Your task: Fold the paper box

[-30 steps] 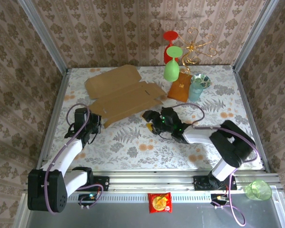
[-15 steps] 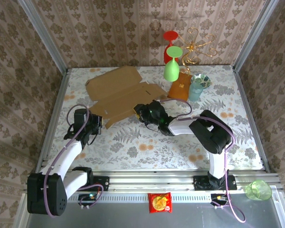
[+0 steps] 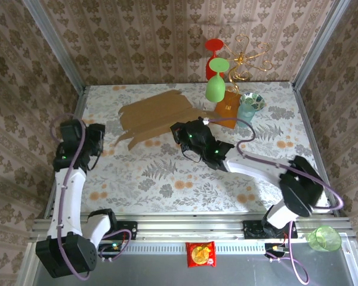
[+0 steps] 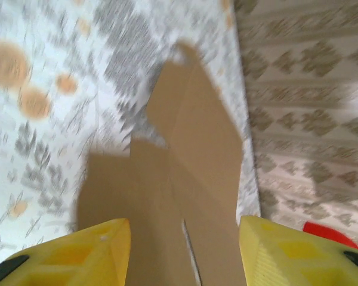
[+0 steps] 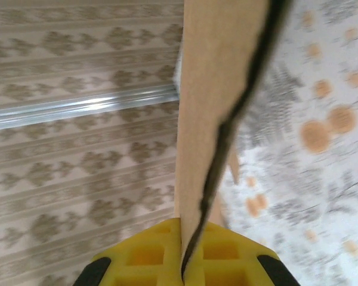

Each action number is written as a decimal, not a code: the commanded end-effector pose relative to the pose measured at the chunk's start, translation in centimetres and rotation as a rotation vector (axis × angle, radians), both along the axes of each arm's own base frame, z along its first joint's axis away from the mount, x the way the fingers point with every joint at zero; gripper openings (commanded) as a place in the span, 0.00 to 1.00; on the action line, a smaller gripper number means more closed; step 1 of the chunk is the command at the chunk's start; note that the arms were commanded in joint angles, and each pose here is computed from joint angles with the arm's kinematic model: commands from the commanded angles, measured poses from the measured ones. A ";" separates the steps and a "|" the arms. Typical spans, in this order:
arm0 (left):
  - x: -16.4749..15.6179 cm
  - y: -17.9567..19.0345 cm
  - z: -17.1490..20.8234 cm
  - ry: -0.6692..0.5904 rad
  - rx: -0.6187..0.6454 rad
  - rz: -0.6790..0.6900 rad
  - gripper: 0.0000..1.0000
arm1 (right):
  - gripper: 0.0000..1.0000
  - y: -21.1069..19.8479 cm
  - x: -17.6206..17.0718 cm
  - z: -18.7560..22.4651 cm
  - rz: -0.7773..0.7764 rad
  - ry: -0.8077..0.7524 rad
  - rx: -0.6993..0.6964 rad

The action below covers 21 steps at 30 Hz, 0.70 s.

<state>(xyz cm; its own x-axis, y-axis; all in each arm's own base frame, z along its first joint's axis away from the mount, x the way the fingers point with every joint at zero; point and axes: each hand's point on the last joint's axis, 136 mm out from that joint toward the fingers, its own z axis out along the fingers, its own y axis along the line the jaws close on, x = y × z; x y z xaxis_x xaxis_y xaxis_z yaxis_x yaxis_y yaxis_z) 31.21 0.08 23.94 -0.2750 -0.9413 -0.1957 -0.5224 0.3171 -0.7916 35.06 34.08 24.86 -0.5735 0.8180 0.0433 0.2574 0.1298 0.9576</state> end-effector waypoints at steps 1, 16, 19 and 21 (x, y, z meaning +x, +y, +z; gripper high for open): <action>-1.2 1.8 -0.1 0.099 0.179 -0.038 0.52 | 0.00 -3.2 -0.7 1.7 -0.162 0.023 -0.041; 2.5 2.9 4.4 0.062 0.303 -0.045 0.52 | 0.00 -7.2 -4.5 19.8 -0.274 -0.009 0.046; 3.2 2.6 5.1 0.053 0.313 -0.060 0.52 | 0.00 -7.0 -4.5 21.7 -0.271 0.015 0.034; 3.6 2.3 5.6 0.046 0.318 -0.070 0.52 | 0.00 -6.9 -4.1 22.3 -0.286 0.011 0.016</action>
<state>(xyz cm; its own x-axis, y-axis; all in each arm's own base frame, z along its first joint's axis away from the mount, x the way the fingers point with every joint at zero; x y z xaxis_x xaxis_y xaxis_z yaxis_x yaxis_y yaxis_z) 34.49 2.48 28.55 -0.3381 -0.8383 -0.4276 -0.5382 0.5450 -0.6429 30.17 27.86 50.87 -0.4030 0.9005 0.1633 0.1903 -0.0921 0.9774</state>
